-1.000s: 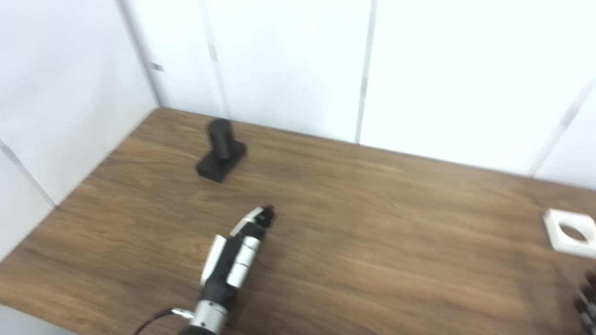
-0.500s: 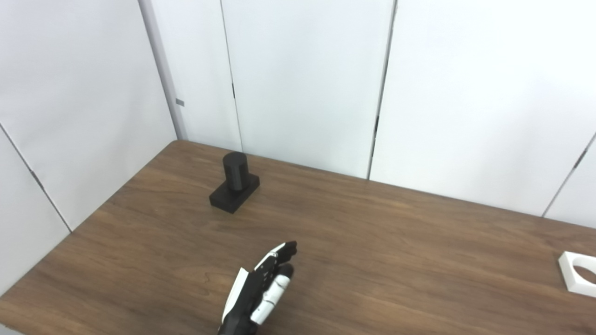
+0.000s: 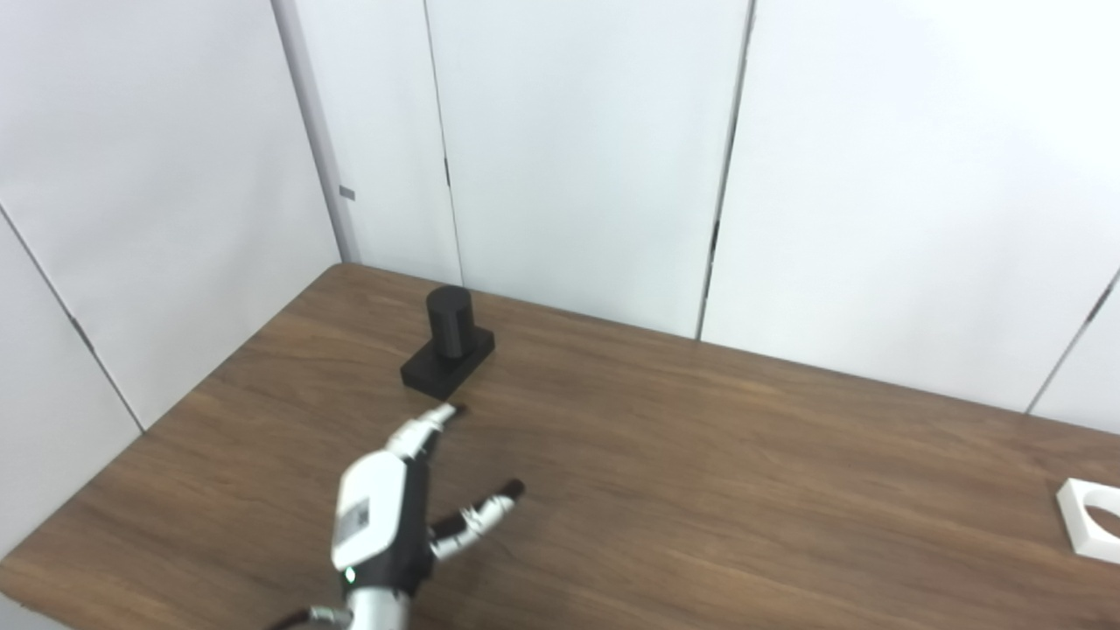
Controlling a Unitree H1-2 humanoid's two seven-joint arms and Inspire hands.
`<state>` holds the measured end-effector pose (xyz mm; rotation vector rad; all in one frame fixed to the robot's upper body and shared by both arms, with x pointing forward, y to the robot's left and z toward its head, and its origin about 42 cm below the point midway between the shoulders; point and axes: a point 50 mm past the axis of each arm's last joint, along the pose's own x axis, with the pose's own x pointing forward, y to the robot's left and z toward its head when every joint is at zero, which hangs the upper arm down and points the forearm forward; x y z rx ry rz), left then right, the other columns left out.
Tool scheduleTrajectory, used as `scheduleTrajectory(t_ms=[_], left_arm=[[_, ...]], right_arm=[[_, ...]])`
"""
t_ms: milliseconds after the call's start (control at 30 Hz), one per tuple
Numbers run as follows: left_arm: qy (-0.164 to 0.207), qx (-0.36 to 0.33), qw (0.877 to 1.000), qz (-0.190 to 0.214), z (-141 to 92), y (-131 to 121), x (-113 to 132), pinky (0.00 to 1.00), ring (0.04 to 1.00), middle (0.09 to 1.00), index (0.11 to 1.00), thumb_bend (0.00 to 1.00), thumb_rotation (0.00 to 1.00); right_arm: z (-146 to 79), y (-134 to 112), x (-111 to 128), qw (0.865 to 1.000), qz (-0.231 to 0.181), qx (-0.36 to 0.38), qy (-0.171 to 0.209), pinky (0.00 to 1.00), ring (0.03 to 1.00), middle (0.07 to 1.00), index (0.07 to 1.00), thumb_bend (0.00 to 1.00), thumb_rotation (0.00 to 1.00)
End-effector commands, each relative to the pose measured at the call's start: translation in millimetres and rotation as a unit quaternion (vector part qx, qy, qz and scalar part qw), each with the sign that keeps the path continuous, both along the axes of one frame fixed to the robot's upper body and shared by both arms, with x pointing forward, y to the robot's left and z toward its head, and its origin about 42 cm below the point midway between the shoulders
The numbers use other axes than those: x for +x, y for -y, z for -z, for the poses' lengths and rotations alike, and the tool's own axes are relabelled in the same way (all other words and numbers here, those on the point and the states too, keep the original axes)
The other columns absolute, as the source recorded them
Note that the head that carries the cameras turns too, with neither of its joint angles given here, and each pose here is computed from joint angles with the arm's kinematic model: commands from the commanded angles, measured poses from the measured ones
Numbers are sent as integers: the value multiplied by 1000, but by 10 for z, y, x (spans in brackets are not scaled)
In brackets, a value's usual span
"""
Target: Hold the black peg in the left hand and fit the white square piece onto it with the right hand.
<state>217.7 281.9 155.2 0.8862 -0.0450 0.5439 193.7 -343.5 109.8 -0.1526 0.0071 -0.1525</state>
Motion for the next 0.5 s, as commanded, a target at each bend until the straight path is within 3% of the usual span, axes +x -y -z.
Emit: scheduleTrajectory(t_ms=[0,133,467], left_arm=[[41,47,998,-24,-300,-79,171,795,899,882,861,842,557],[18,108,991,-73,-397,-310,341,917,912,893,853,910,629],[-51,159,978,-123,-405,-605,677,993,987,950,885,932,744]], right_arm=[[25,-22,-17,1000,-2,-4,-16,976,936,907,910,614,1000],[23,-46,-30,1000,1,3,-17,975,932,897,895,641,1000],[22,-79,-50,1000,1,24,-20,891,904,875,870,727,1000]])
